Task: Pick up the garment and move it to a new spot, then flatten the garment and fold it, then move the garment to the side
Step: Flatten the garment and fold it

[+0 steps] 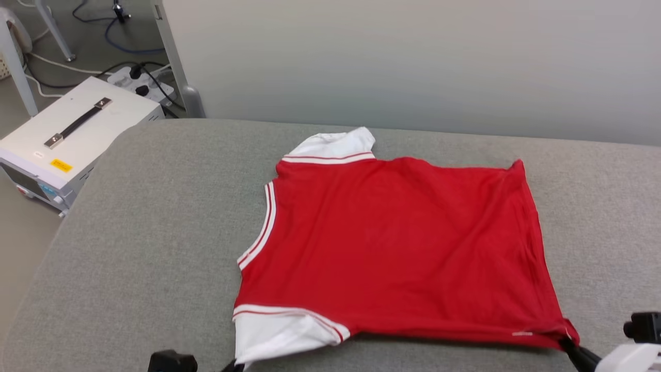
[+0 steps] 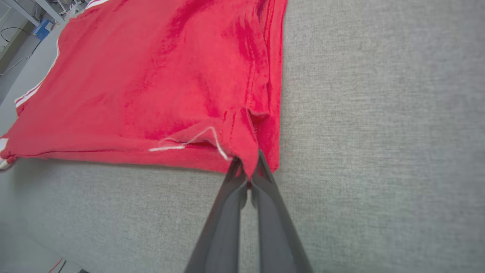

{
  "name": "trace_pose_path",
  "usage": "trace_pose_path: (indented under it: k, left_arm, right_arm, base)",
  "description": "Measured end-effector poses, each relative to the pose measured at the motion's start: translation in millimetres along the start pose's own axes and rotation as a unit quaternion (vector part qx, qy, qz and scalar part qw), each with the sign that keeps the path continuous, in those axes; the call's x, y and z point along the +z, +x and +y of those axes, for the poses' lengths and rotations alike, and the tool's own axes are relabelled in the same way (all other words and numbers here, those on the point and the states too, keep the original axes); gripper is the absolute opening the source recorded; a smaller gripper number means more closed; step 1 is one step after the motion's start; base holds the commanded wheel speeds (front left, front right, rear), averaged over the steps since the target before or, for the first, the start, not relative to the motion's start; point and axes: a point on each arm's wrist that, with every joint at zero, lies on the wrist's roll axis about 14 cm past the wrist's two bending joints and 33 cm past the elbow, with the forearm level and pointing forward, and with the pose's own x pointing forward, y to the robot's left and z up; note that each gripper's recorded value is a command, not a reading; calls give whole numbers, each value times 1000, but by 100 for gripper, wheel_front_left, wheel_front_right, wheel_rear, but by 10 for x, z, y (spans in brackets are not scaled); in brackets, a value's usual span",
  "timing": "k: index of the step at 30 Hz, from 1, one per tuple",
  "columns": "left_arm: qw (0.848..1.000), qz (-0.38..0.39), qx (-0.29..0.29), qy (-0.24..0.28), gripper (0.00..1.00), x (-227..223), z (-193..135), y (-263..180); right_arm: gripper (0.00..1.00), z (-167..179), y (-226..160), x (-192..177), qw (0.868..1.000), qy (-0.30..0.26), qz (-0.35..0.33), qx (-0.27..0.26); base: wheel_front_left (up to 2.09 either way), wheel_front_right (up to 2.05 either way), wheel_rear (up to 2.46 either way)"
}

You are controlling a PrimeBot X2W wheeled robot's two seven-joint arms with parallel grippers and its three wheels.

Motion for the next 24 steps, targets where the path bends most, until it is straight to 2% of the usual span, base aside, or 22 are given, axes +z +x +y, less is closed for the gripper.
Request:
trace_pose_path:
  k: [10, 18, 24]
  left_arm:
    - [993, 107, -39, -6, 0, -435, -172, -334]
    - [999, 29, -22, -10, 0, -18, -82, -161]
    - [998, -56, -26, 28, 0, 522, -53, 190]
  right_arm:
    - [0, -79, -382, -418, 996, 22, 91, -14]
    - [0, 34, -380, -108, 998, 20, 59, -5]
    - [0, 46, -277, 152, 999, 9, 41, -10]
  base:
    - [0, 0, 0]
    - [0, 0, 0]
    - [0, 0, 0]
